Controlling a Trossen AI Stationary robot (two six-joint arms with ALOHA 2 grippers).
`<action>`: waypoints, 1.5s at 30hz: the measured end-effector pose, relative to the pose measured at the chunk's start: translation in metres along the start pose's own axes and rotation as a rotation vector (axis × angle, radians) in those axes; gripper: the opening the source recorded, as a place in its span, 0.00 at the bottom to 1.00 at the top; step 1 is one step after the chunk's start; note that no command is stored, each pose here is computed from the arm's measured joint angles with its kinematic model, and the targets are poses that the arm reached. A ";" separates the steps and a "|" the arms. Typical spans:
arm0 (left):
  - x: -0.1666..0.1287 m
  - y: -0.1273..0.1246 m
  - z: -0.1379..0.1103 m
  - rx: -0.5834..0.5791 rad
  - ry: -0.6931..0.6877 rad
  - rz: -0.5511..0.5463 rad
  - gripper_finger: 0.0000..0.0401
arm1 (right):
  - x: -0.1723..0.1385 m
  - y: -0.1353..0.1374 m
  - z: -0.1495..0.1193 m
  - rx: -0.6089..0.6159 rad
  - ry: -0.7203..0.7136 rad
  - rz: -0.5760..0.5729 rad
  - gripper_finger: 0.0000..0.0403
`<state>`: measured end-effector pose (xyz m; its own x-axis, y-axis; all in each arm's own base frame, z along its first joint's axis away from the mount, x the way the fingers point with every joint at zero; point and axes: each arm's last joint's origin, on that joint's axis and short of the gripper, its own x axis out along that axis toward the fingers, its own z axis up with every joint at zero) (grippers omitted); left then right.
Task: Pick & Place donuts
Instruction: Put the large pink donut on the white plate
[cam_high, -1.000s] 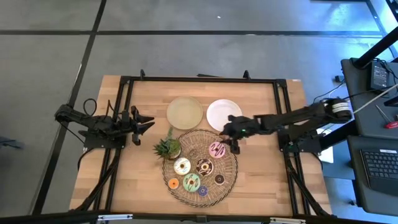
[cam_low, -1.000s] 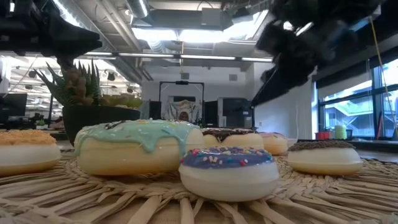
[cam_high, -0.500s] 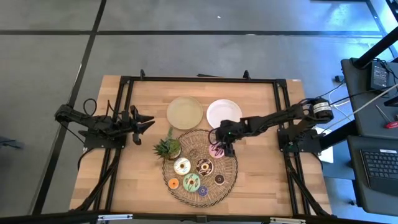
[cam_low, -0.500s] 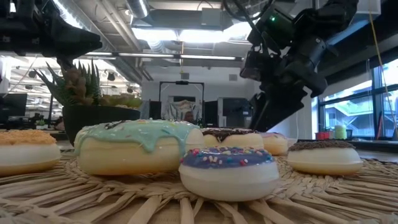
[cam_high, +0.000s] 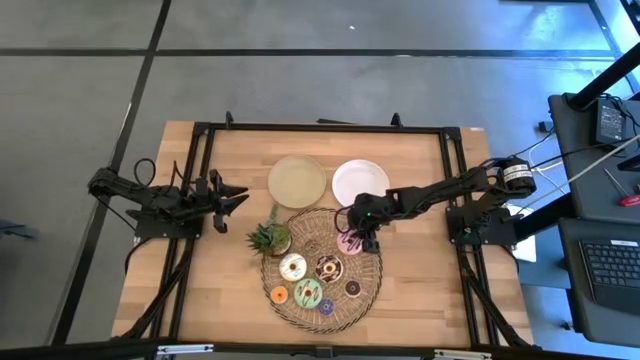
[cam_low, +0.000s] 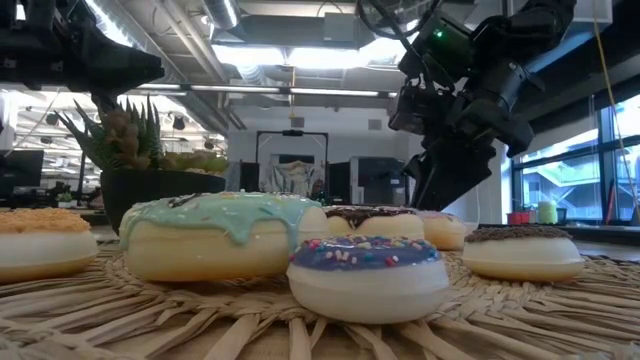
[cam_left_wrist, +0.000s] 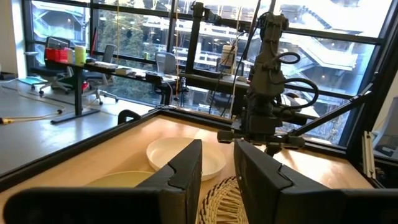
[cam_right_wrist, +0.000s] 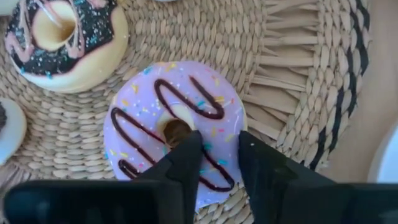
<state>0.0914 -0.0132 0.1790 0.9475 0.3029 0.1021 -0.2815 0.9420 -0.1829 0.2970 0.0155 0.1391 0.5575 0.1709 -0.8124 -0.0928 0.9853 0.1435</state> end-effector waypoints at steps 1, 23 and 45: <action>0.000 0.000 0.000 0.001 0.002 0.000 0.22 | 0.000 0.000 -0.001 -0.011 0.005 0.002 0.23; 0.000 0.000 -0.002 0.006 0.021 0.002 0.22 | -0.069 -0.024 0.053 0.033 0.047 -0.105 0.04; 0.000 0.000 -0.002 0.006 0.020 0.003 0.21 | -0.078 -0.163 -0.007 0.347 -0.025 -0.355 0.04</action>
<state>0.0916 -0.0133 0.1768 0.9496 0.3027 0.0820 -0.2850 0.9420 -0.1771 0.2629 -0.1588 0.1749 0.5247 -0.1789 -0.8323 0.3840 0.9223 0.0438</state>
